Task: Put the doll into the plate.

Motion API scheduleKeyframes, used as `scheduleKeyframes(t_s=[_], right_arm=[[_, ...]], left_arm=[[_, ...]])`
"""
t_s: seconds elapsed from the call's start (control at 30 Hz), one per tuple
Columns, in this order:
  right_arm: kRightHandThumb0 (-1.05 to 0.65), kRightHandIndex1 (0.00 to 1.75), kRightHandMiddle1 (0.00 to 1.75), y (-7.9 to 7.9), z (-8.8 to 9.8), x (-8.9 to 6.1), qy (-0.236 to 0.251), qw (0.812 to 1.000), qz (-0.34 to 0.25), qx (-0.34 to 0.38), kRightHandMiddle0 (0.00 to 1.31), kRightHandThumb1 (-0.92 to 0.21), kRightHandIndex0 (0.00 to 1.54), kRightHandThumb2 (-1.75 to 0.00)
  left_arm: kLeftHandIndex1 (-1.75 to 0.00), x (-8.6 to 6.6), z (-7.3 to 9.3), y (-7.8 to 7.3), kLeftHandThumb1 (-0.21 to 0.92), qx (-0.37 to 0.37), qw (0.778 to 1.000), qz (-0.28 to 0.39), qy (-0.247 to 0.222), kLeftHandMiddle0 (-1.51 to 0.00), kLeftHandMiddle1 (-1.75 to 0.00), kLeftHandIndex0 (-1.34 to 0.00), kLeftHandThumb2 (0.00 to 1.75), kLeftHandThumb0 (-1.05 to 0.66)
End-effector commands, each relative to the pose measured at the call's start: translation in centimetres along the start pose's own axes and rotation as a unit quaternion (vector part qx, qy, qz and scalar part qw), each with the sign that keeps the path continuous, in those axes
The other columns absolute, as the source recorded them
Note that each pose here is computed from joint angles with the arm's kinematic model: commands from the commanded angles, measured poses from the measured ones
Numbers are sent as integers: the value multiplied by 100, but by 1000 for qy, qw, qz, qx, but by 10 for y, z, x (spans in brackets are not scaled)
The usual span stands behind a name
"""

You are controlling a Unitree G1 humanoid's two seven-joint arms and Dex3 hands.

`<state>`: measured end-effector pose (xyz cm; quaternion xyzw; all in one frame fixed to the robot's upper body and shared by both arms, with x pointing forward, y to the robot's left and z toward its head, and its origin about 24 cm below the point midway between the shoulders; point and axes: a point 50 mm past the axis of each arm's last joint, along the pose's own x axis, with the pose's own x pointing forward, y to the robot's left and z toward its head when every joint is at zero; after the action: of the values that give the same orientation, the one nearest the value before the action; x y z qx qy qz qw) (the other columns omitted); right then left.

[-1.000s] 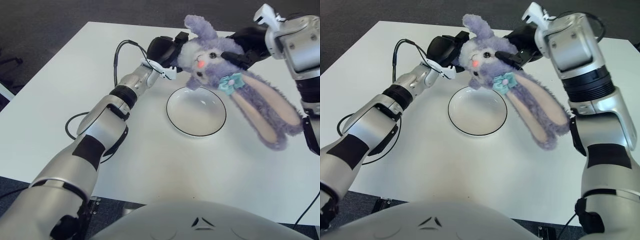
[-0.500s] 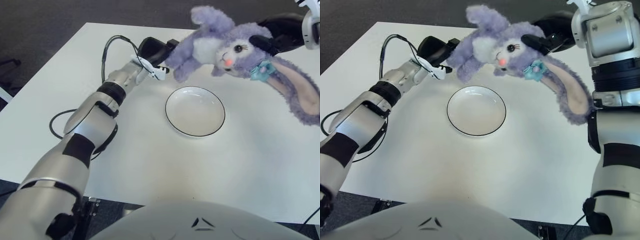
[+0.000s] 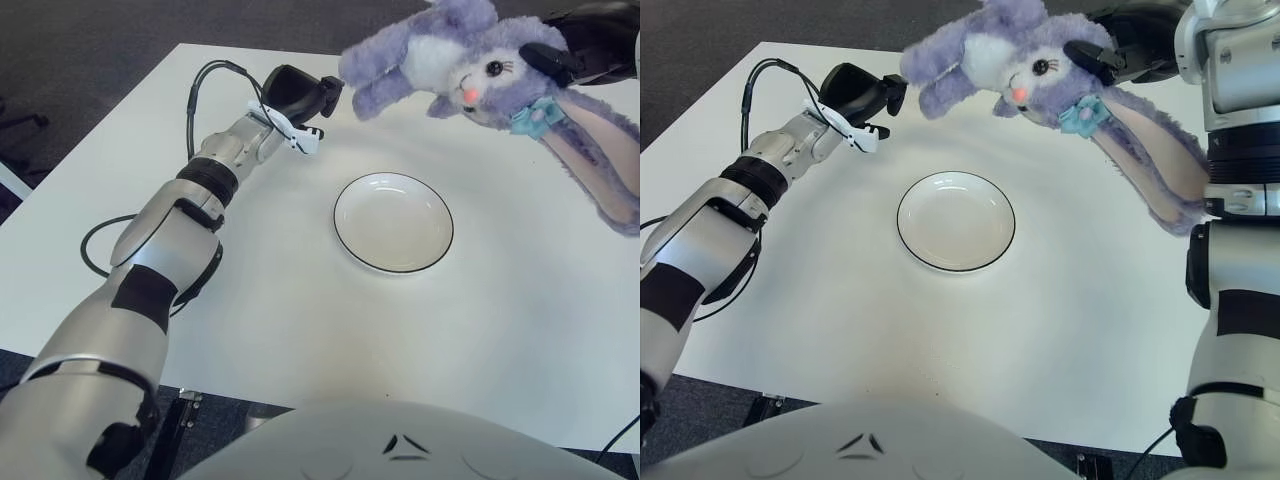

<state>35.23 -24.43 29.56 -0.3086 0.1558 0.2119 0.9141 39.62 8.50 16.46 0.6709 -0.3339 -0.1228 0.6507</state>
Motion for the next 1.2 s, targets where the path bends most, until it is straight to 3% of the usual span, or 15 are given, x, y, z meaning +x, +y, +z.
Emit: scheduleKeyframes(t_s=[0.0,0.23,0.73,0.83,1.17], right_arm=[[-105,104,121,-2,4,-4,-11,1000,-8,24,0,-92,8,-91],[-105,78,87,-3,5,-9,13,996,-2,89,0,-92,1,-100],[-105,61,59,-1,3,-8,22,994,24,102,0,-92,0,-95],[-105,60,56,1,3,-7,22,994,32,105,0,-92,0,-91],[-103,83,62,8,-2,-4,28,990,66,120,0,-92,1,-81]], left_arm=[[-175,6,1,8,17,18,1000,3,-8,-141,-175,-74,150,-55],[-175,6,3,7,17,24,1000,0,-9,-142,-175,-75,151,-55],[-175,6,4,5,16,11,1000,10,-8,-142,-175,-75,151,-55],[-175,5,2,5,16,12,1000,9,0,-142,-175,-75,151,-55],[-175,4,-7,5,18,35,999,7,27,-139,-175,-73,149,-55]])
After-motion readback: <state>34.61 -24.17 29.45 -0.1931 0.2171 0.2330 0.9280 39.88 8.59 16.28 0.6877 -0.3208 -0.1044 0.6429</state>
